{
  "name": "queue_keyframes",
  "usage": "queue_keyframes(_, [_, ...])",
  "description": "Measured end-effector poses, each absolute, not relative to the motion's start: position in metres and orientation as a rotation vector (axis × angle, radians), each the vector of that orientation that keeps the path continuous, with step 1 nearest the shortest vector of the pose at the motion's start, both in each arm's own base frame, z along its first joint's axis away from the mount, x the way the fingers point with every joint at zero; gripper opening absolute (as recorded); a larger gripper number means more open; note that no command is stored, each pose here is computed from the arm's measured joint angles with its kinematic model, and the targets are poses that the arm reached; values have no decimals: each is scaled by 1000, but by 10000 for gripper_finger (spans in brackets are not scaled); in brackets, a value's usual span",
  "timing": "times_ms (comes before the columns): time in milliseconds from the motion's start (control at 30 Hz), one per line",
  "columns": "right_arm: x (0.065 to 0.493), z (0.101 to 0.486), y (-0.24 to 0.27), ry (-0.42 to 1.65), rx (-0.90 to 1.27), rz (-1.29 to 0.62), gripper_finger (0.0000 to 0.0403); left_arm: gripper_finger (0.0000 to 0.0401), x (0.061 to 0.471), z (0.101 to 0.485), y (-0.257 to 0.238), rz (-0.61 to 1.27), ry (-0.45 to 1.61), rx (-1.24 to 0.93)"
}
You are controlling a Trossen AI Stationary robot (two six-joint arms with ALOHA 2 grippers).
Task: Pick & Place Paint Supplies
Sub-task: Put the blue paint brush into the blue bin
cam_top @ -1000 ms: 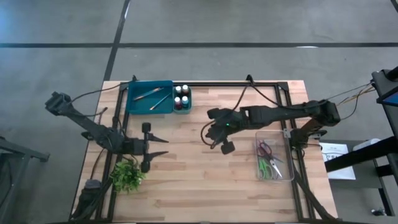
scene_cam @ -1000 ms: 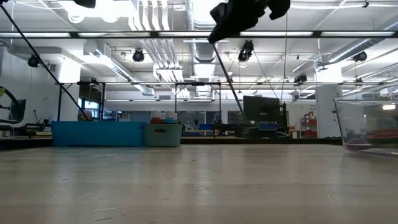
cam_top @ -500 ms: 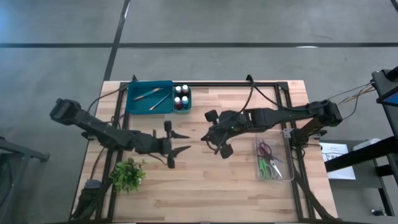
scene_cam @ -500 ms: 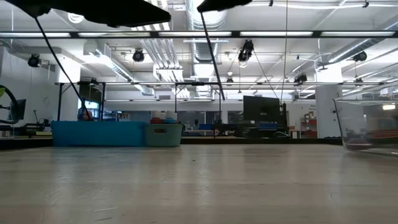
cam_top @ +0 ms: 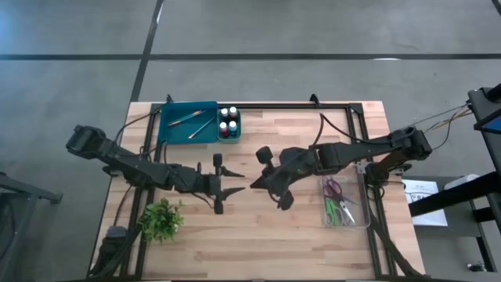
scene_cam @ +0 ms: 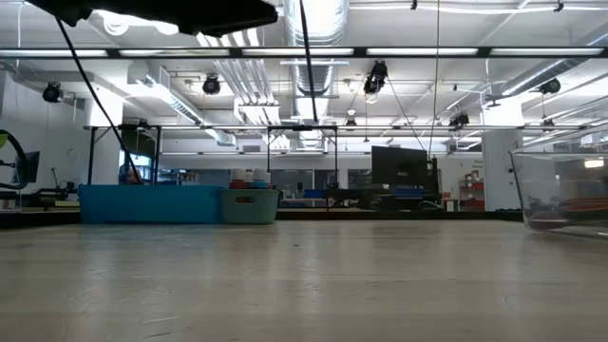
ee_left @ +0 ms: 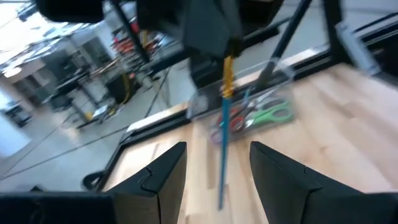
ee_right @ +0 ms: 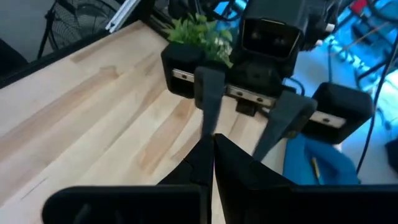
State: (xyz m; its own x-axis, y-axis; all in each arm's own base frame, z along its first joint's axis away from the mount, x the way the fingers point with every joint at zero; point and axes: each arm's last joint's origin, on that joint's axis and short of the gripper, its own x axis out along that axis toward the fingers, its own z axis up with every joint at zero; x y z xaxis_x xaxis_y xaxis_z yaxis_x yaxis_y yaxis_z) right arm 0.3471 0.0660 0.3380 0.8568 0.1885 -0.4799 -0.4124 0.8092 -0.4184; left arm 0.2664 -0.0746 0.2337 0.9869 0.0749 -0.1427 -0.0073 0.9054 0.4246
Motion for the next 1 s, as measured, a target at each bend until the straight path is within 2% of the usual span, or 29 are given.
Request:
queue_keyframes(400, [352, 347, 71, 306, -570, 361, 8, 183, 268, 238, -73, -10, 104, 377])
queue_keyframes(1000, [364, 342, 73, 253, -605, 363, 8, 179, 269, 239, -71, -103, 78, 332])
